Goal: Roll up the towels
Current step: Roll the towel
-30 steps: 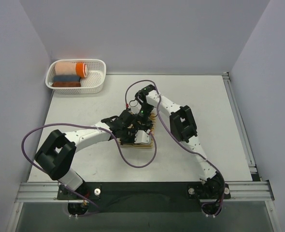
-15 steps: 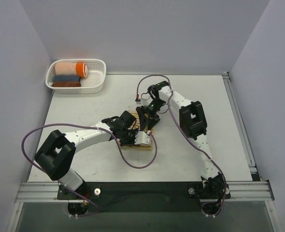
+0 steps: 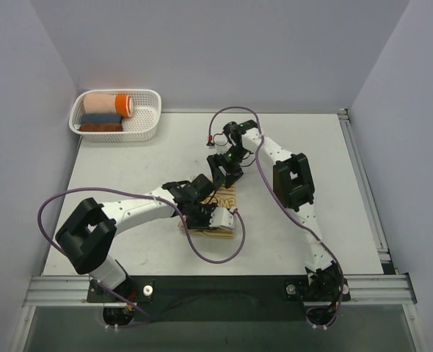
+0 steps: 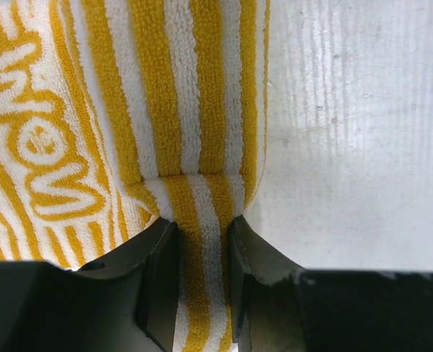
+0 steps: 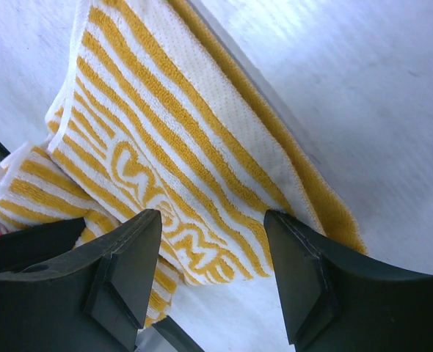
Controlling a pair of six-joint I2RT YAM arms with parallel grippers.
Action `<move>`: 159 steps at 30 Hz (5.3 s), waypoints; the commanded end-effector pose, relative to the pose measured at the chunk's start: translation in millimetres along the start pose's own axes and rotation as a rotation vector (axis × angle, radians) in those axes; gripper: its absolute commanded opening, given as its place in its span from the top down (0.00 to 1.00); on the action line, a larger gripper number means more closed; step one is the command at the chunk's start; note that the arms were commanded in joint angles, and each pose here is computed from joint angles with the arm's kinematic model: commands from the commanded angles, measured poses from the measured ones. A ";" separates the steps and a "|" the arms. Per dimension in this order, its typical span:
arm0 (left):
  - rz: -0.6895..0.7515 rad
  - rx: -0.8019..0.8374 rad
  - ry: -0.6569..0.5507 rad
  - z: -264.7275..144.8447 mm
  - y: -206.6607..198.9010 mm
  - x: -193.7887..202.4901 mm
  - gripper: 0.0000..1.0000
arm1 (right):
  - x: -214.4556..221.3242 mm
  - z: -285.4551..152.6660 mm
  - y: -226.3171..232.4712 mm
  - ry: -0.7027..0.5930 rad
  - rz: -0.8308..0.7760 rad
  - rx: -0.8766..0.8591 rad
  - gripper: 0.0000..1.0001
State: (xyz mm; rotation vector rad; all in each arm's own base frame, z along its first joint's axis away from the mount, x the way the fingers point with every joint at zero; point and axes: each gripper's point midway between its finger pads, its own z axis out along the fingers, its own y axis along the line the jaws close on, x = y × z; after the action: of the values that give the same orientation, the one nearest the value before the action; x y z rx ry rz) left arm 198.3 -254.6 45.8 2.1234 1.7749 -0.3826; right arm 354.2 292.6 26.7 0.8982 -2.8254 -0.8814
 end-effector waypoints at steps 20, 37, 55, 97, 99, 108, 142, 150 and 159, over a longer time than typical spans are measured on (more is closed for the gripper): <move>-0.230 0.515 0.287 36.5 -72.6 57.9 0.88 | -37.7 -105.1 36.6 -0.278 -0.119 -0.088 0.29; -0.526 0.684 0.280 42.5 -16.5 47.9 0.84 | 102.1 -223.4 95.6 -0.482 -0.432 -0.017 0.34; -0.596 0.726 0.258 65.3 13.8 81.0 0.71 | 118.7 -47.8 95.1 -0.055 -1.048 0.521 0.32; -0.984 0.310 -0.461 -132.2 138.4 137.6 0.32 | 141.4 69.6 87.6 0.215 -0.786 -0.143 1.00; -0.969 0.233 -0.526 -157.3 146.9 140.2 0.32 | 140.1 67.9 95.9 0.219 -0.745 -0.208 1.00; -0.750 -0.066 -0.577 -209.6 110.1 124.0 0.27 | 124.5 67.6 105.1 0.217 -0.561 -0.441 1.00; -0.116 -0.060 -0.140 -19.4 -10.1 59.0 0.48 | 107.3 89.3 87.6 0.315 -0.327 -0.463 0.95; -0.230 0.038 -0.086 -16.6 -47.1 75.7 0.78 | 87.8 63.1 74.2 0.252 -0.233 -0.413 0.43; -0.337 0.214 -0.074 -11.1 -42.9 65.3 0.80 | 31.4 -19.0 90.1 -0.025 -0.239 -0.343 0.40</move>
State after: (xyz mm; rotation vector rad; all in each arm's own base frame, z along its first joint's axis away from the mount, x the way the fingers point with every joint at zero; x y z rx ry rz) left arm 202.4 -207.9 47.9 1.8591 1.8663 -0.6104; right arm 246.5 337.7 41.6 1.0752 -2.2968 -1.3695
